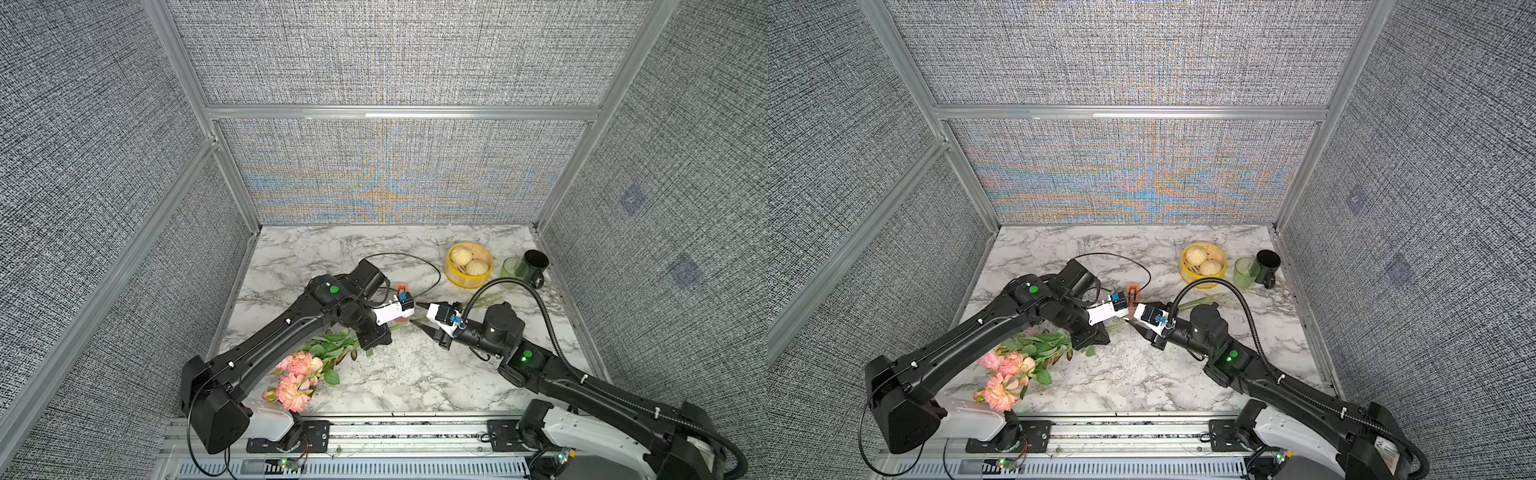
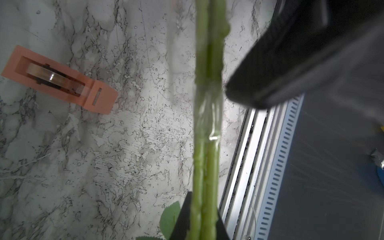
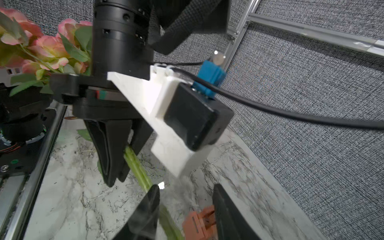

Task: Wrap bouquets with tape
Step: Wrap the tape around the bouquet.

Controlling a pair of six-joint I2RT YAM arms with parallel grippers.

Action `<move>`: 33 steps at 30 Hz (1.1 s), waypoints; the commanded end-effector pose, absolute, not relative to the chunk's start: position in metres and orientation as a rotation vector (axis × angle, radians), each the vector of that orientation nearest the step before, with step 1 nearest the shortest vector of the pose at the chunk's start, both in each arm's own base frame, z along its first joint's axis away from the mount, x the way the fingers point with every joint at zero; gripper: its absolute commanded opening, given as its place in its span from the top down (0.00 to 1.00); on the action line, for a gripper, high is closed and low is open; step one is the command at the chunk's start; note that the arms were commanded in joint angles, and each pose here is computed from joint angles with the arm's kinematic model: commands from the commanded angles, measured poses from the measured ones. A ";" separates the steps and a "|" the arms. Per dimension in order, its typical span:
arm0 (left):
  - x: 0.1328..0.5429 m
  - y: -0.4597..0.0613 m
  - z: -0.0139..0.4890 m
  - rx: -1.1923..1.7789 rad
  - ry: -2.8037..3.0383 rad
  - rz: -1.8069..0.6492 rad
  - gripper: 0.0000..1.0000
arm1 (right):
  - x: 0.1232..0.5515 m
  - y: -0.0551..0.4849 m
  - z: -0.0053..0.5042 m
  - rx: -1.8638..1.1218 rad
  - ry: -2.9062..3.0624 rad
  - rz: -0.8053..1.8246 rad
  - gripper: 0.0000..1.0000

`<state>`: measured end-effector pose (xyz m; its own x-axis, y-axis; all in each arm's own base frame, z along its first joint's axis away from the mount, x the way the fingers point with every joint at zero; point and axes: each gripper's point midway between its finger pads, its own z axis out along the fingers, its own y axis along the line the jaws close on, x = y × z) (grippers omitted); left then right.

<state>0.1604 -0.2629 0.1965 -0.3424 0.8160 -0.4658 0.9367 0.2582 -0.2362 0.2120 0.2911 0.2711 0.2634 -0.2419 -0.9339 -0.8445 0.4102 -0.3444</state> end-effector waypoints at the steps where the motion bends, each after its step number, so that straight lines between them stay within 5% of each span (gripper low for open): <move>1: 0.154 -0.262 0.198 1.652 2.279 -0.736 1.00 | 0.221 0.286 0.264 -1.111 1.363 0.536 0.55; 22: 0.142 -0.260 0.196 1.721 2.270 -0.793 1.00 | 0.287 0.237 0.221 -0.981 2.001 0.455 0.51; 33: 0.136 -0.257 0.193 1.762 2.276 -0.806 1.00 | 0.332 0.175 0.254 -0.744 2.138 0.417 0.47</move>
